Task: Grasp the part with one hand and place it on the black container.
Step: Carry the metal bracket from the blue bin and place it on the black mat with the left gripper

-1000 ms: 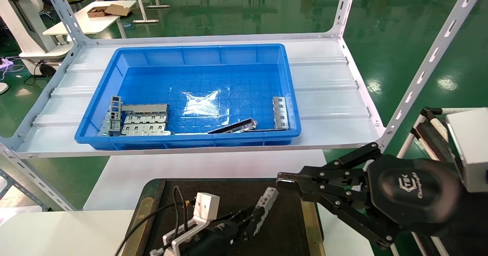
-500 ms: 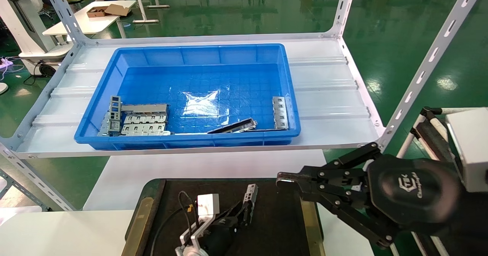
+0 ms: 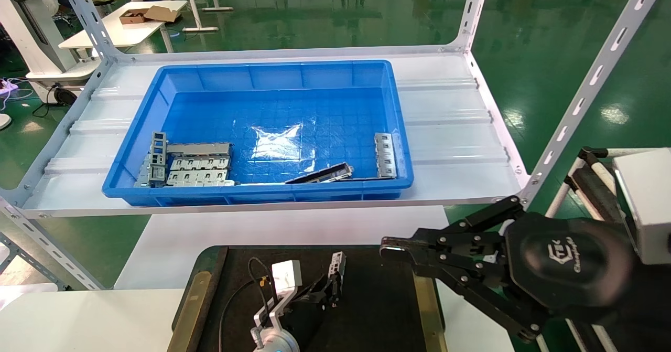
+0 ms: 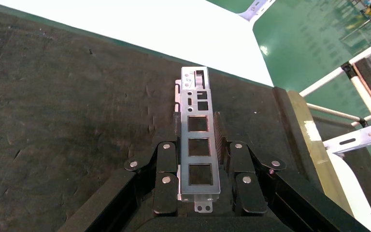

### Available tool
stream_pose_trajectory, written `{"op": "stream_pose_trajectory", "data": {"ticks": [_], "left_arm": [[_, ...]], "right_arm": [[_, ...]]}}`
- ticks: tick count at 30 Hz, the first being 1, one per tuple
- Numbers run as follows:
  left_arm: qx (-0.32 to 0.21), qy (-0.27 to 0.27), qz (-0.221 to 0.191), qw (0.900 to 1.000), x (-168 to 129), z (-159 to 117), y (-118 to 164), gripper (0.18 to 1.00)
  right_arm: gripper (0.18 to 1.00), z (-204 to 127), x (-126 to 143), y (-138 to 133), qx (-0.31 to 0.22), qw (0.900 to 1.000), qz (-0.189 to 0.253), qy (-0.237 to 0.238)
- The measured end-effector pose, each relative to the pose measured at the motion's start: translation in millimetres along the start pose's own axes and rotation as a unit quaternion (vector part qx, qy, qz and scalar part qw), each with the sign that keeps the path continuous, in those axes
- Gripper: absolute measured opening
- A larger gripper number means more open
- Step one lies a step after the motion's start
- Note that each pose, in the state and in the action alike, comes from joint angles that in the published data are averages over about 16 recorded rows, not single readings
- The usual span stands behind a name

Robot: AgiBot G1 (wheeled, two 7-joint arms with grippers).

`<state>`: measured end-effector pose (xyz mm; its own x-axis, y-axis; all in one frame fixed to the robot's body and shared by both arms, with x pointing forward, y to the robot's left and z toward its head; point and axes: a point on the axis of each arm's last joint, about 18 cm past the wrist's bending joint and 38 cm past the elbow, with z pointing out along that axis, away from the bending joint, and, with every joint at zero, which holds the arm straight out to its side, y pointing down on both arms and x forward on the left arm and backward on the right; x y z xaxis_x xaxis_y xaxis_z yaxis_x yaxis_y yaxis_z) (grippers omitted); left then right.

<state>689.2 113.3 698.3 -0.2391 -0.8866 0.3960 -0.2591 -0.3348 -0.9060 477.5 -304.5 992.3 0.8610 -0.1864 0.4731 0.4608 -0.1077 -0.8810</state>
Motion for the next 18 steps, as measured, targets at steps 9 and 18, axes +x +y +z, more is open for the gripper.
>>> {"op": "stream_pose_trajectory", "data": {"ticks": [9, 18], "left_arm": [[-0.009, -0.013, -0.001, 0.9999, 1.2, 0.6, 3.6, 0.320], [-0.013, -0.014, -0.004, 0.9998, 5.9, 0.1, 0.3, 0.340]], "right_arm": [[0.192, 0.0, 0.0, 0.0, 0.000, 1.000, 0.000, 0.000], [0.211, 0.0, 0.0, 0.0, 0.000, 1.000, 0.000, 0.000]]}}
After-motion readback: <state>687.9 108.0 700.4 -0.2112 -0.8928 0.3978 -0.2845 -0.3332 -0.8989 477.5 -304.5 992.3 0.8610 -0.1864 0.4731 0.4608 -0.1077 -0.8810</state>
